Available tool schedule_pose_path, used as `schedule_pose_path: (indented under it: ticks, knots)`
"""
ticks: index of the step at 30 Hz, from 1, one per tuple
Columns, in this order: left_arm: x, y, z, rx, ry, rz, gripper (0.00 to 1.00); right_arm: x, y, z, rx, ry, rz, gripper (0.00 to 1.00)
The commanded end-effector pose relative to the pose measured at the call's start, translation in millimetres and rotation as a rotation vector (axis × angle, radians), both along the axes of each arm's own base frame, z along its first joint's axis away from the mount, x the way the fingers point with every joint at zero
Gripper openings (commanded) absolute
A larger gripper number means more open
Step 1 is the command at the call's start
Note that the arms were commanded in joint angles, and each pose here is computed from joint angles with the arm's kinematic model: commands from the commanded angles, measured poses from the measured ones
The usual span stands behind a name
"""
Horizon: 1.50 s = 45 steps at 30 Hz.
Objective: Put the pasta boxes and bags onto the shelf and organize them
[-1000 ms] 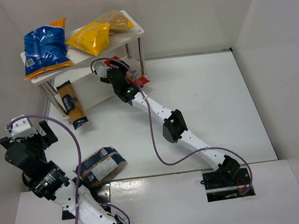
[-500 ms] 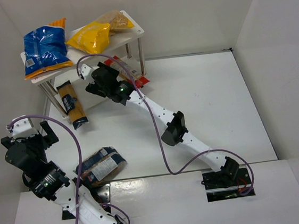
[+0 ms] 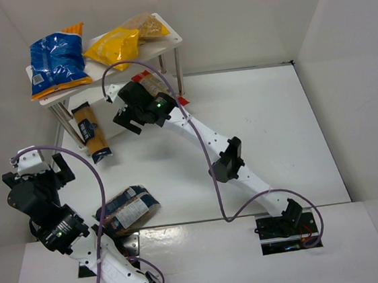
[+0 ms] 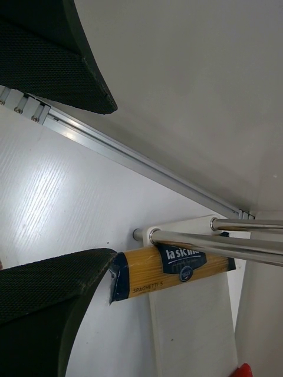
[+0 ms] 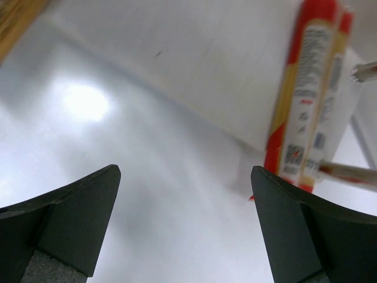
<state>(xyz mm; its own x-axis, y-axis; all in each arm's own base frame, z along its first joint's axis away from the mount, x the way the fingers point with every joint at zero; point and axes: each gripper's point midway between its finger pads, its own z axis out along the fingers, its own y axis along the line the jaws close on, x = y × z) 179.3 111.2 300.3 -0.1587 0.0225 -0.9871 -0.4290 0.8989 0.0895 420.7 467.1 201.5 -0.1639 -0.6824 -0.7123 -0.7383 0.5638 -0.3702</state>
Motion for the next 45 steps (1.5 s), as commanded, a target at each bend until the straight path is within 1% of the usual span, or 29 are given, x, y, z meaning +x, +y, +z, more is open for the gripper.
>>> schedule_pose_path:
  ticks: [1,3,4,5,6,7,9,10,11,12,13,14,15,16,17,18,19,20,21,23,24,27,29,31,33,36,38,42,45]
  knots:
    - [0,-3,5,0.027,-0.010,-0.020,1.00,-57,-7,41,0.045,0.132,0.114,1.00]
    - [1,-5,5,0.026,-0.011,-0.029,1.00,-76,-16,52,0.052,0.182,0.145,1.00]
    - [1,-6,5,0.033,-0.008,-0.039,1.00,-84,-19,37,0.026,0.239,0.149,1.00]
    - [1,-6,5,0.034,-0.008,-0.039,1.00,-95,-21,34,0.023,0.280,0.178,1.00]
    - [1,-6,3,0.027,-0.002,-0.040,1.00,-108,-31,59,0.065,0.279,0.189,1.00]
    - [2,-8,3,0.026,-0.003,-0.050,1.00,-115,-34,25,0.031,0.334,0.188,1.00]
    - [2,-8,3,0.026,-0.003,-0.050,1.00,-122,-47,28,0.088,0.259,0.147,1.00]
    - [2,-8,3,0.034,0.001,-0.051,1.00,-133,-65,34,0.149,0.178,0.139,1.00]
    - [2,-10,1,0.025,0.006,-0.060,1.00,-136,-78,37,0.166,0.129,0.103,1.00]
    - [2,-10,1,0.025,0.006,-0.061,1.00,-150,-103,32,0.173,0.115,0.095,1.00]
    - [3,-10,3,0.032,0.009,-0.071,1.00,-153,-109,37,0.214,0.101,0.076,1.00]
    - [3,-10,3,0.032,0.009,-0.071,1.00,-155,-135,31,0.213,0.109,0.039,1.00]
    - [4,-9,0,0.018,0.020,-0.071,1.00,-151,-147,32,0.234,0.099,0.021,1.00]
    - [5,-13,0,0.025,0.023,-0.093,1.00,-131,-177,32,0.256,0.084,-0.066,1.00]
    - [5,-13,0,0.026,0.023,-0.094,1.00,-126,-204,12,0.237,0.096,-0.124,1.00]
    - [6,-15,-2,0.019,0.028,-0.105,1.00,-120,-231,29,0.284,0.046,-0.190,1.00]
    - [6,-15,-2,0.019,0.028,-0.105,1.00,-113,-252,29,0.296,0.029,-0.243,1.00]
    - [8,-19,-2,0.018,0.027,-0.126,1.00,-100,-292,16,0.295,0.026,-0.365,1.00]
    - [9,-21,-2,0.026,0.030,-0.139,1.00,-101,-314,27,0.326,-0.010,-0.425,1.00]
    - [9,-22,-2,0.017,0.036,-0.149,1.00,-102,-355,20,0.332,-0.013,-0.561,1.00]
    - [9,-22,-2,0.026,0.039,-0.150,1.00,-108,-367,31,0.361,-0.044,-0.593,1.00]
    - [14,-25,-8,0.009,0.061,-0.186,1.00,-119,-407,24,0.365,-0.059,-0.695,1.00]
    - [19,-26,-12,-0.012,0.076,-0.211,1.00,-125,-440,41,0.421,-0.136,-0.772,1.00]
    - [24,-30,-15,-0.020,0.097,-0.242,1.00,-135,-456,56,0.462,-0.195,-0.800,1.00]
    - [33,-33,-24,-0.054,0.129,-0.283,1.00,-144,-474,59,0.491,-0.207,-0.817,1.00]
    - [43,-36,-35,-0.079,0.182,-0.324,1.00,-160,-494,71,0.505,-0.282,-0.853,1.00]
    - [46,-40,-37,-0.100,0.188,-0.333,1.00,-167,-498,83,0.518,-0.338,-0.858,1.00]
    - [43,-49,-28,-0.069,0.157,-0.349,1.00,-167,-504,71,0.501,-0.297,-0.864,1.00]
    - [42,-46,-27,-0.055,0.150,-0.330,1.00,-164,-507,65,0.493,-0.274,-0.865,1.00]
